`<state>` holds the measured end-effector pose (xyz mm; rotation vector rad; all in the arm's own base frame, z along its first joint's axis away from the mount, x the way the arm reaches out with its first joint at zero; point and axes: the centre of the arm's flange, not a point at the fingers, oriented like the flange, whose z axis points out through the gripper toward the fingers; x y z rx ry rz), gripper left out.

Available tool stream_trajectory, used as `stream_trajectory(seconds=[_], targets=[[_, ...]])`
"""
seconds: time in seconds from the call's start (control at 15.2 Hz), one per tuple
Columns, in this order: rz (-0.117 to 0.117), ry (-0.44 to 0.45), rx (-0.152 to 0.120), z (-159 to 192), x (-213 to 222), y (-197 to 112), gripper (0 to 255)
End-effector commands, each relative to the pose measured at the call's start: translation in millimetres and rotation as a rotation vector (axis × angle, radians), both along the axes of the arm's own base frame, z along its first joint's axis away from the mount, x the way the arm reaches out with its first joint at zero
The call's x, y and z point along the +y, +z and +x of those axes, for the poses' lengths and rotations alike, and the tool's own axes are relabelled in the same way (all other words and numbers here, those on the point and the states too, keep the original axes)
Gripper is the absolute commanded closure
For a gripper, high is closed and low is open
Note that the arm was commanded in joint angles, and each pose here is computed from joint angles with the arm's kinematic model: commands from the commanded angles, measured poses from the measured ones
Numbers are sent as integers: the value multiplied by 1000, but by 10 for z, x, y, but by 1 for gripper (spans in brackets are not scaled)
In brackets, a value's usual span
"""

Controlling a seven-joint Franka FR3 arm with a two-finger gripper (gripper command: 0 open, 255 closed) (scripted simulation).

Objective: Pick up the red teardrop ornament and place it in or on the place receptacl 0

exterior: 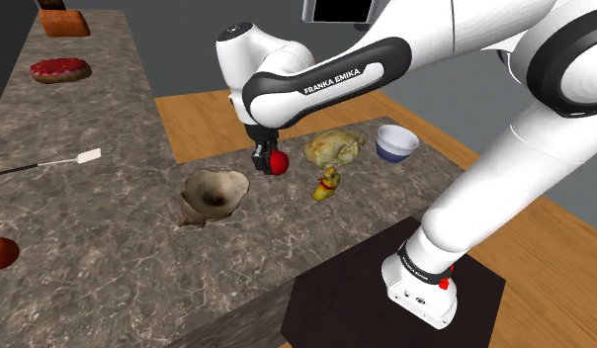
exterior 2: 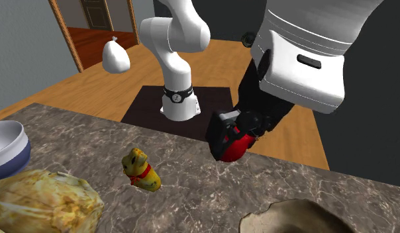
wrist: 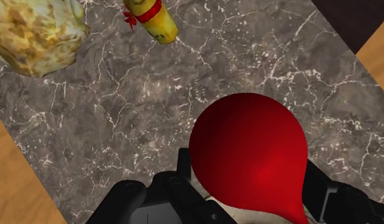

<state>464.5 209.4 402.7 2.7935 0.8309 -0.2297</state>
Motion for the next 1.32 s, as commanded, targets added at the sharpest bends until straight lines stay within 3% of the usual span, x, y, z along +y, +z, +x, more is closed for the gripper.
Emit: stream_trajectory(seconds=[0.0,0.79,1.25], targets=[[0,-1,0,169,159,16,255],[0,-1,0,1257,1288,76,255],[0,-1,0,1257,1288,-294,255]])
